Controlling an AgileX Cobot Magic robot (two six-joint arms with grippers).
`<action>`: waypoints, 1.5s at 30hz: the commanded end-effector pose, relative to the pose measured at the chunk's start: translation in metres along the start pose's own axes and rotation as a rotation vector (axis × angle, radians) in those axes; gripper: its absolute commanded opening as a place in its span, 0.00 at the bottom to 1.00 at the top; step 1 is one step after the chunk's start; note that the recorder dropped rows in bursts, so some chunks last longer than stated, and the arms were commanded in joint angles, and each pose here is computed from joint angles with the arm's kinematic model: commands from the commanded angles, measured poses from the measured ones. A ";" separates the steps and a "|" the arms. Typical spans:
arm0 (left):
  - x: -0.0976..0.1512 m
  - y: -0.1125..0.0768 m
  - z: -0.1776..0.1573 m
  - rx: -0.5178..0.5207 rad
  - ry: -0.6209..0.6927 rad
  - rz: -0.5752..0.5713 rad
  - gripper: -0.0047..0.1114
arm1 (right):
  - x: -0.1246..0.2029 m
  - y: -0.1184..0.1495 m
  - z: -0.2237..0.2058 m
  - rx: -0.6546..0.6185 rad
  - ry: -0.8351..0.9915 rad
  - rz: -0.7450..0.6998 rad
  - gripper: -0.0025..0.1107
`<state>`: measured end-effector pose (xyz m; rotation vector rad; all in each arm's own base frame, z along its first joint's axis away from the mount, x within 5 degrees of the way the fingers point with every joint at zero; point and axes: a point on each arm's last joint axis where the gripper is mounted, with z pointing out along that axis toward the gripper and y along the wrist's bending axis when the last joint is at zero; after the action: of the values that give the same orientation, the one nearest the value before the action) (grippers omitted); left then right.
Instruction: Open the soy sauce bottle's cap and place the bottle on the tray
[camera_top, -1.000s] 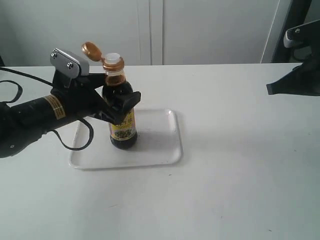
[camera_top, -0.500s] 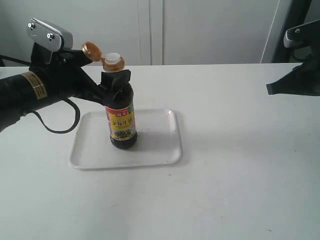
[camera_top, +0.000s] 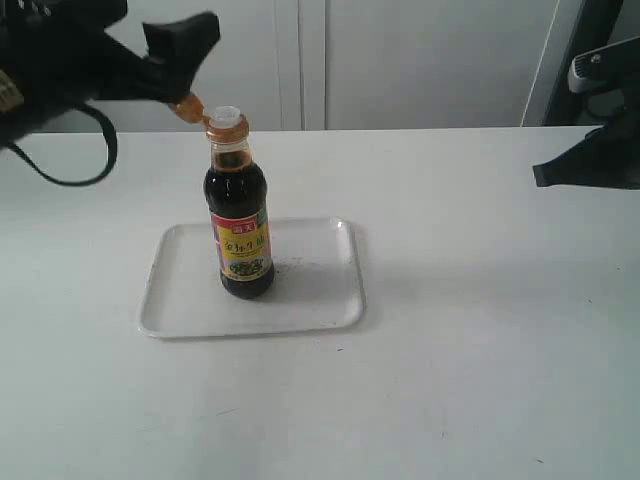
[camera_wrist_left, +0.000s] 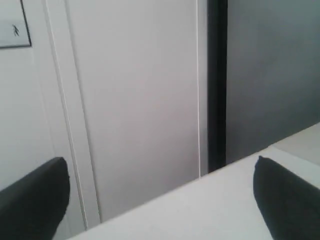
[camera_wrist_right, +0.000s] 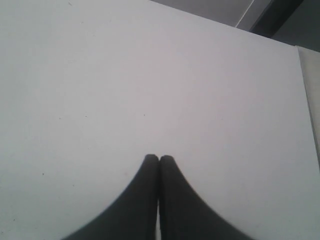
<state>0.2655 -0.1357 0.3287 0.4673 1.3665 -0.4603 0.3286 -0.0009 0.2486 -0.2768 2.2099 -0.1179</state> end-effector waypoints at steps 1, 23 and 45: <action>-0.046 0.005 0.002 -0.051 -0.055 0.135 0.62 | -0.007 0.005 -0.006 -0.007 -0.037 -0.015 0.02; -0.064 0.100 -0.086 -0.501 1.262 0.091 0.04 | -0.030 0.036 -0.059 -0.213 0.307 -0.185 0.02; -0.083 0.040 -0.169 -0.422 1.122 0.038 0.04 | -0.005 0.023 -0.167 -0.069 0.086 -0.086 0.02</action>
<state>0.1547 -0.0040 0.3938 0.4136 2.5078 0.2149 0.2126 0.0204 0.3448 -0.4551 2.4003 -0.1400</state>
